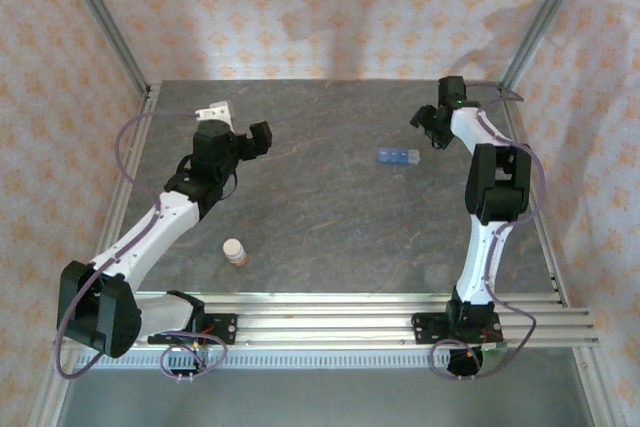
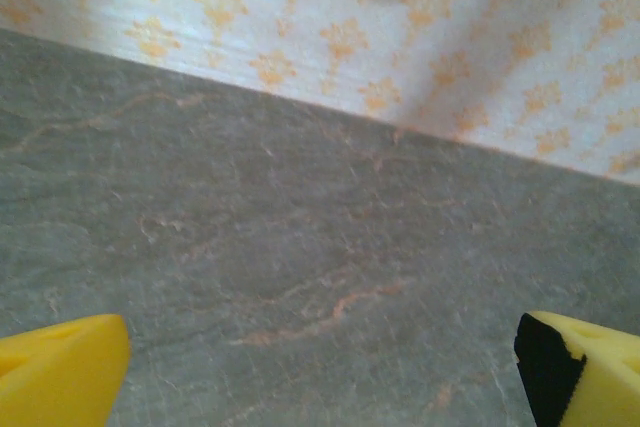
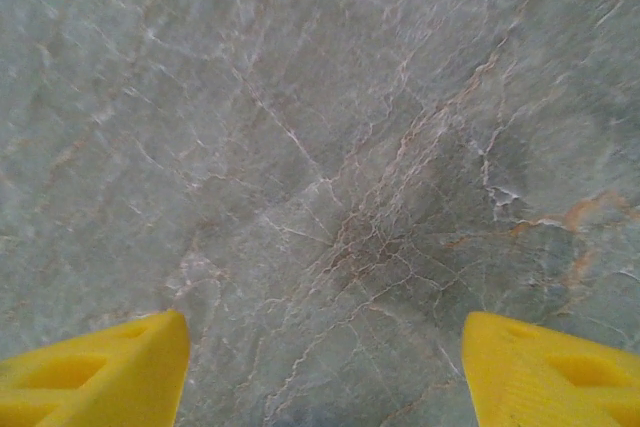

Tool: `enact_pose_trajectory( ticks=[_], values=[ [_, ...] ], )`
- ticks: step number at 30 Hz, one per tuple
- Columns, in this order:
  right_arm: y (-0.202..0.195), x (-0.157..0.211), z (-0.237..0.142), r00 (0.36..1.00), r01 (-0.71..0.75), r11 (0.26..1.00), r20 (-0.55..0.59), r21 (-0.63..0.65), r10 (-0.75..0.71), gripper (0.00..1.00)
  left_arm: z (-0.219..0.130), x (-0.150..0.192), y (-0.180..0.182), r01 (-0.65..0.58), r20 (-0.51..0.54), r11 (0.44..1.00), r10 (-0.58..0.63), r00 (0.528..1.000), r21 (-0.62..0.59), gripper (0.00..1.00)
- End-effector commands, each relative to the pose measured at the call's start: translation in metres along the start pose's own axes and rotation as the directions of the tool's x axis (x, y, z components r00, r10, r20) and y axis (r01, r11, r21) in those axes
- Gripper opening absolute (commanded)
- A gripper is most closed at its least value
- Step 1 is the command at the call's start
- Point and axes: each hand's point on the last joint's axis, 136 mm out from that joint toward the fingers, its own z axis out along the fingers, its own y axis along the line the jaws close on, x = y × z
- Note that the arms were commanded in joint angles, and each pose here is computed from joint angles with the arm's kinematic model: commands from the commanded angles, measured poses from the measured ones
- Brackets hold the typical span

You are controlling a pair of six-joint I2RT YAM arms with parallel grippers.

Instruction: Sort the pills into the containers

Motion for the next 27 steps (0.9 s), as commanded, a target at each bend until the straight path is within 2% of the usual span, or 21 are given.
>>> enact_pose_trajectory(
  ticks=[1,7,17,27],
  values=[
    [0.001,0.018,0.003,0.997,0.011,1.0,-0.073,0.021,-0.01,0.71,0.0,0.008,-0.013,0.011,-0.05,1.0,-0.009,0.999,0.028,1.0],
    [0.007,0.046,0.011,0.994,0.04,0.999,-0.098,0.008,-0.039,0.66,0.003,0.016,-0.022,-0.004,-0.069,0.999,0.007,0.998,0.048,1.0],
    [0.025,0.087,0.005,0.983,0.121,0.991,-0.13,-0.062,-0.128,0.44,0.007,0.03,-0.03,0.001,-0.099,0.998,0.006,0.995,0.067,1.0],
    [0.048,0.141,-0.011,0.961,0.215,0.971,-0.152,-0.106,-0.229,0.43,0.009,0.048,-0.036,0.017,-0.135,0.997,-0.006,0.991,0.079,1.0]
  ],
)
